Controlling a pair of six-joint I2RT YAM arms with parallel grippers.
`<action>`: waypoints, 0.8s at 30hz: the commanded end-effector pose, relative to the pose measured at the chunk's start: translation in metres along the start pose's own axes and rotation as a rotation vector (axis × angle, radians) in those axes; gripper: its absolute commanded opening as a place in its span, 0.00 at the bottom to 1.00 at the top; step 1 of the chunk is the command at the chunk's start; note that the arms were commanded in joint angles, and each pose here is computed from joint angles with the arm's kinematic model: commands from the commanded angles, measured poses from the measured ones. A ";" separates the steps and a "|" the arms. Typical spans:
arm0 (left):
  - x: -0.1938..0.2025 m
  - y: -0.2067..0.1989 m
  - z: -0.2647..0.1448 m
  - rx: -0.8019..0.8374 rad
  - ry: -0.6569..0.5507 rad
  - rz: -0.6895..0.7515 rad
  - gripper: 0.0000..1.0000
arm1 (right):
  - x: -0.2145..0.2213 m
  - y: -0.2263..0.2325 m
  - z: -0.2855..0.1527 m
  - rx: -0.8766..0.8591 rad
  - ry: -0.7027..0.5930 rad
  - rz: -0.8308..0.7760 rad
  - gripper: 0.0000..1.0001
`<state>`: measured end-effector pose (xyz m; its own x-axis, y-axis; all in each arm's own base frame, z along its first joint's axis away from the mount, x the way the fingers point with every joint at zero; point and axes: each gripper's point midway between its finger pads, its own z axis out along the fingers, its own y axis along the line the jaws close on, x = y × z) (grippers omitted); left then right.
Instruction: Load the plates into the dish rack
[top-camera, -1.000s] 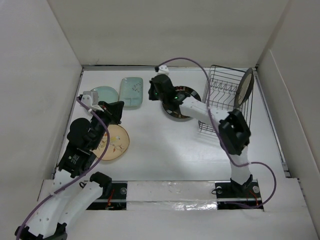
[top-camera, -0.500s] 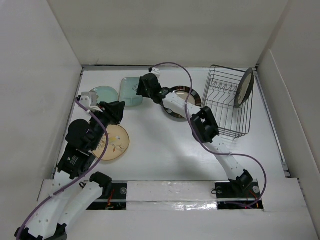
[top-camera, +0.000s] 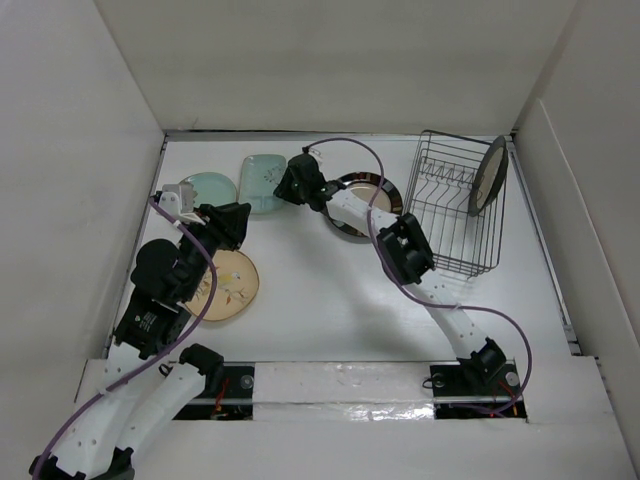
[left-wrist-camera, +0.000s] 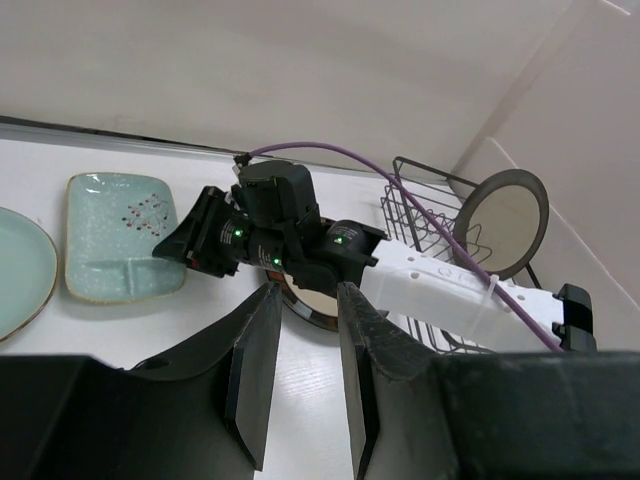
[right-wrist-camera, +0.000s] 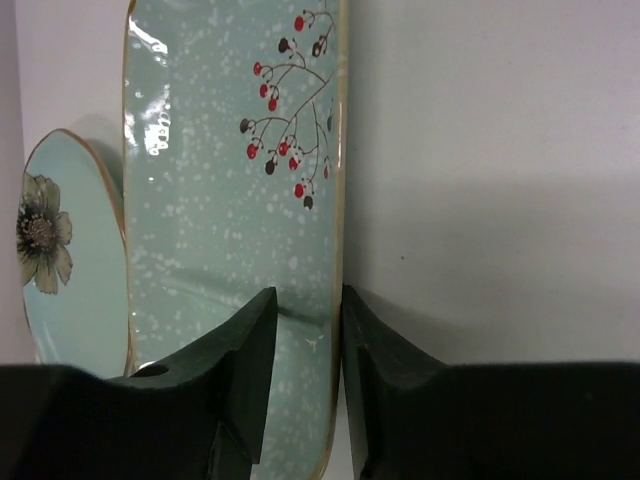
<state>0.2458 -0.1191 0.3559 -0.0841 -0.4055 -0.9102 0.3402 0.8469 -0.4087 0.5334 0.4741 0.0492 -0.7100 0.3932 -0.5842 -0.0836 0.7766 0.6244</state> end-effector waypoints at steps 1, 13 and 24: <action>-0.018 -0.008 -0.004 0.026 -0.059 0.001 0.26 | 0.006 0.011 0.006 -0.067 0.013 0.054 0.34; -0.016 -0.007 -0.002 0.026 -0.054 0.003 0.26 | -0.113 0.069 -0.096 -0.156 -0.351 -0.034 0.00; -0.015 -0.010 -0.002 0.046 -0.050 0.001 0.28 | -0.258 0.062 -0.305 0.066 -0.736 -0.203 0.00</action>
<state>0.2449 -0.1189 0.3569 -0.0814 -0.4069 -0.9098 0.3433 0.8455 -0.4089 0.5031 0.3488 0.2629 -0.3598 0.3689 -0.8570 -0.1559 0.8818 0.4451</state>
